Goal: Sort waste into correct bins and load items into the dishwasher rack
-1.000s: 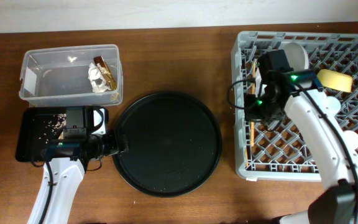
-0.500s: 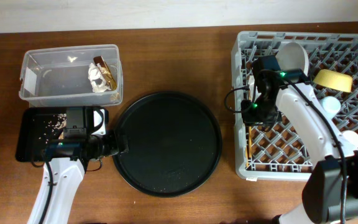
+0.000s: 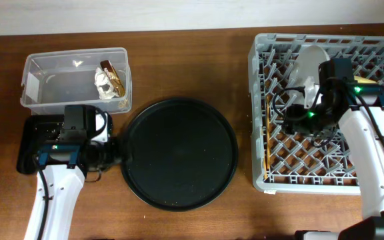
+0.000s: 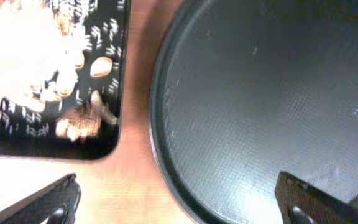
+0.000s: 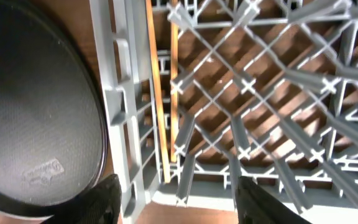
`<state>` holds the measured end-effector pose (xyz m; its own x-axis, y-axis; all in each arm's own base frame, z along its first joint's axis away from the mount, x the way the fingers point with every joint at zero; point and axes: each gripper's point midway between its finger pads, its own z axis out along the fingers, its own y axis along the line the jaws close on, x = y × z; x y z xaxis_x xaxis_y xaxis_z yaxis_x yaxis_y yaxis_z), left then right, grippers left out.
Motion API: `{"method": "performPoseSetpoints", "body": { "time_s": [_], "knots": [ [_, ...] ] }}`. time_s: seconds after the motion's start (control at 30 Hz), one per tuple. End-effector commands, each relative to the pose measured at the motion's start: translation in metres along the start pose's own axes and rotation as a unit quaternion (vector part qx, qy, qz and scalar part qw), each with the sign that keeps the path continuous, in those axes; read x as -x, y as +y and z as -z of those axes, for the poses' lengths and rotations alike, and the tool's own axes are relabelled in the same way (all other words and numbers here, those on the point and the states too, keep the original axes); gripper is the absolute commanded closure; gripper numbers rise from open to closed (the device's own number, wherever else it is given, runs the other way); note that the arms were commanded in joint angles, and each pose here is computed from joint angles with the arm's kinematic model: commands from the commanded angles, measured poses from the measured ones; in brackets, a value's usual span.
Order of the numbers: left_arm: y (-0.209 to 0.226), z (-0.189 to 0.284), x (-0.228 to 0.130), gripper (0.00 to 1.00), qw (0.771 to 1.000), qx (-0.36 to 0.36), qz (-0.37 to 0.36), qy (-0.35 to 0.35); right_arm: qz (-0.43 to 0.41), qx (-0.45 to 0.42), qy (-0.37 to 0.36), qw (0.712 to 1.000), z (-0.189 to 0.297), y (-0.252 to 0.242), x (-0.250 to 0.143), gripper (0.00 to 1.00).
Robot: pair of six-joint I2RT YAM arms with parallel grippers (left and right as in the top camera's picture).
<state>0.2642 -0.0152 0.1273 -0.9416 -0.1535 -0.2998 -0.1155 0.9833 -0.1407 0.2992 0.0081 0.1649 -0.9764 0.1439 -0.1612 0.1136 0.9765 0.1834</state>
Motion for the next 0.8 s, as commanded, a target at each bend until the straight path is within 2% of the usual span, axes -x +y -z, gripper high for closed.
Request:
{"method": "performPoseSetpoints", "body": {
  "time_s": [0.0,0.07,0.17,0.2,0.3,0.47,0.77],
  "knots": [
    [0.005,0.008,-0.008,0.01,0.999,0.011,-0.031,0.011,0.010,-0.001,-0.045,0.999,0.026,0.001,-0.009,0.39],
    [0.004,0.015,-0.009,0.01,0.999,0.010,-0.032,0.001,0.016,0.002,-0.079,0.997,0.035,0.002,-0.014,0.39],
    [0.001,0.037,-0.006,0.01,0.998,0.005,-0.040,-0.050,0.029,0.006,-0.151,0.988,0.044,0.003,-0.023,0.32],
    [0.000,0.048,-0.005,0.01,0.996,0.002,-0.047,-0.082,0.033,0.008,-0.180,0.983,0.046,0.003,-0.029,0.27],
    [-0.002,0.067,-0.006,0.01,0.985,-0.006,-0.062,-0.162,0.044,0.012,-0.239,0.970,0.050,0.003,-0.048,0.02],
    [-0.004,0.090,-0.010,0.01,0.968,-0.016,-0.061,-0.243,0.046,0.013,-0.252,0.966,0.047,0.001,-0.072,0.02],
    [-0.004,0.091,-0.010,0.00,0.968,-0.016,-0.061,-0.245,0.040,0.011,-0.217,0.975,0.032,-0.002,-0.070,0.02]
  ]
}}
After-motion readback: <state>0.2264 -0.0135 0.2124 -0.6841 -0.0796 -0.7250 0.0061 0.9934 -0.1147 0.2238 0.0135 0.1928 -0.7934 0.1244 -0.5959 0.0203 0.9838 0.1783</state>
